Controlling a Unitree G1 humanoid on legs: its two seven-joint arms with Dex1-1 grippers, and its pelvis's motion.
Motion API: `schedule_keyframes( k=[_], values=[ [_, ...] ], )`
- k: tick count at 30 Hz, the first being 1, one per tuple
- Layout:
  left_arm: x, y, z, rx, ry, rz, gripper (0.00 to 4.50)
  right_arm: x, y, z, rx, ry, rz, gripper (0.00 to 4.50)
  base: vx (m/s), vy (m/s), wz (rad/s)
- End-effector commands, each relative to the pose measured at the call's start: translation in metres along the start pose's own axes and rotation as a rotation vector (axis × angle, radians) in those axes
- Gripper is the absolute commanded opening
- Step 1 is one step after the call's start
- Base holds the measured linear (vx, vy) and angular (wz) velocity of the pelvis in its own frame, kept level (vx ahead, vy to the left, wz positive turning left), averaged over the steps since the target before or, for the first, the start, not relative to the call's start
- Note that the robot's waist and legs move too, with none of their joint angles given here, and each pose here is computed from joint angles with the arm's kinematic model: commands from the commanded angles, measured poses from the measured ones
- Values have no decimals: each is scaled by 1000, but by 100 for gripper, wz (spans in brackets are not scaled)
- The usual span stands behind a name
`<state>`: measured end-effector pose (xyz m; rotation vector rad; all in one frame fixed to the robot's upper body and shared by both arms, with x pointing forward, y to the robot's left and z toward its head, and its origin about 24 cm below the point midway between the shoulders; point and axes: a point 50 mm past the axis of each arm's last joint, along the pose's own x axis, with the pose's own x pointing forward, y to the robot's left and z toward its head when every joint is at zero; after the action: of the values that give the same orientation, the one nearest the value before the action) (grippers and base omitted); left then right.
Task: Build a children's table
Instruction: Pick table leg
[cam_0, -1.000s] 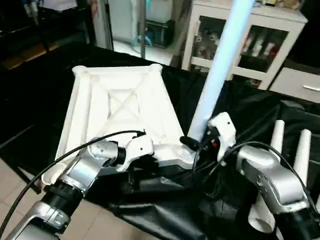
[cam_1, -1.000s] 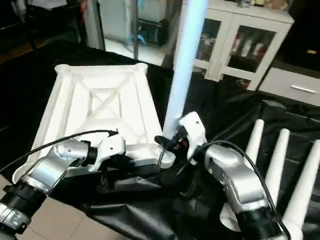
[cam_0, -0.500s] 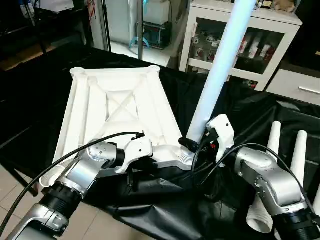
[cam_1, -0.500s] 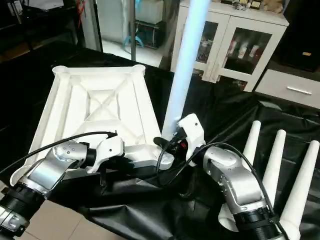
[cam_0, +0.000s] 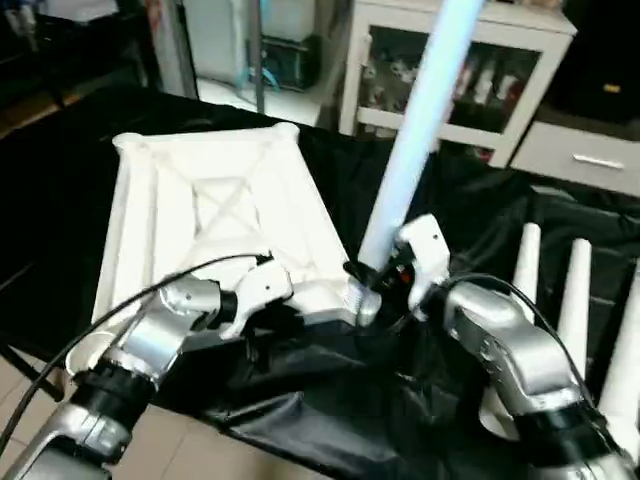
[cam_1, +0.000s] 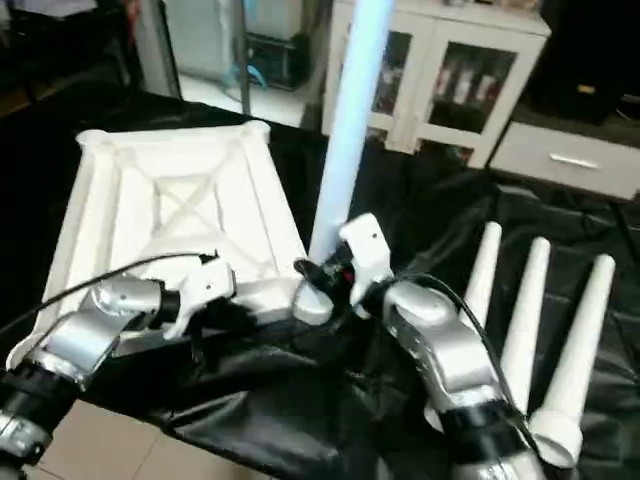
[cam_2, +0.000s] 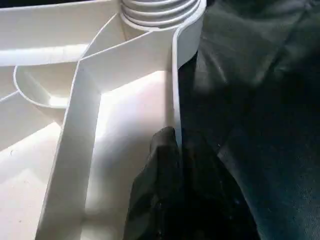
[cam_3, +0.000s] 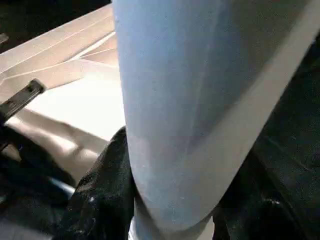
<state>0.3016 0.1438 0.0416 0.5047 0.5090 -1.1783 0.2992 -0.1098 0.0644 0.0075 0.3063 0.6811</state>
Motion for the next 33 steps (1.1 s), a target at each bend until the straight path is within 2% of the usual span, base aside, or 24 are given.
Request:
schedule_keyframes(
  k=[1, 3, 6, 10, 11, 13, 15, 17, 18, 22, 26, 33],
  values=[
    [0, 6, 8, -28, -42, 63, 0, -6, -26, -61, 90, 264, -243, 183, 0, 0, 0],
    [8, 6, 15, -87, -72, 120, 0, 3, -32, -60, 106, 239, -348, 183, 0, 0, 0],
    [19, 6, 21, -110, -68, 173, 0, 13, -38, -59, 124, 229, -426, 183, 0, 0, 0],
    [32, 5, 29, -159, -78, 239, 0, 22, -40, -56, 149, 212, -486, 183, 0, 0, 0],
    [44, 7, 41, -239, -110, 318, 0, 33, -39, -51, 159, 203, -528, 183, 0, 0, 0],
    [56, 10, 58, -327, -148, 419, 0, 44, -37, -45, 171, 192, -572, 183, 0, 0, 0],
    [65, 13, 74, -385, -171, 520, 0, 53, -34, -39, 163, 178, -608, 183, 0, 0, 0],
    [69, 15, 80, -411, -180, 563, 0, 56, -33, -36, 156, 171, -623, 183, 0, 0, 0],
    [73, 16, 89, -440, -197, 620, 0, 60, -31, -32, 149, 163, -635, 183, 0, 0, 0],
    [76, 18, 97, -451, -208, 659, 0, 65, -28, -29, 141, 154, -638, 183, 28, -10, 0],
    [73, 22, 92, -454, -181, 692, 0, 67, -29, -25, 151, 133, -659, 183, 15, -5, 0],
    [74, 27, 94, -465, -178, 698, 0, 68, -32, -25, 170, 123, -678, 183, 0, 0, 0]
  ],
)
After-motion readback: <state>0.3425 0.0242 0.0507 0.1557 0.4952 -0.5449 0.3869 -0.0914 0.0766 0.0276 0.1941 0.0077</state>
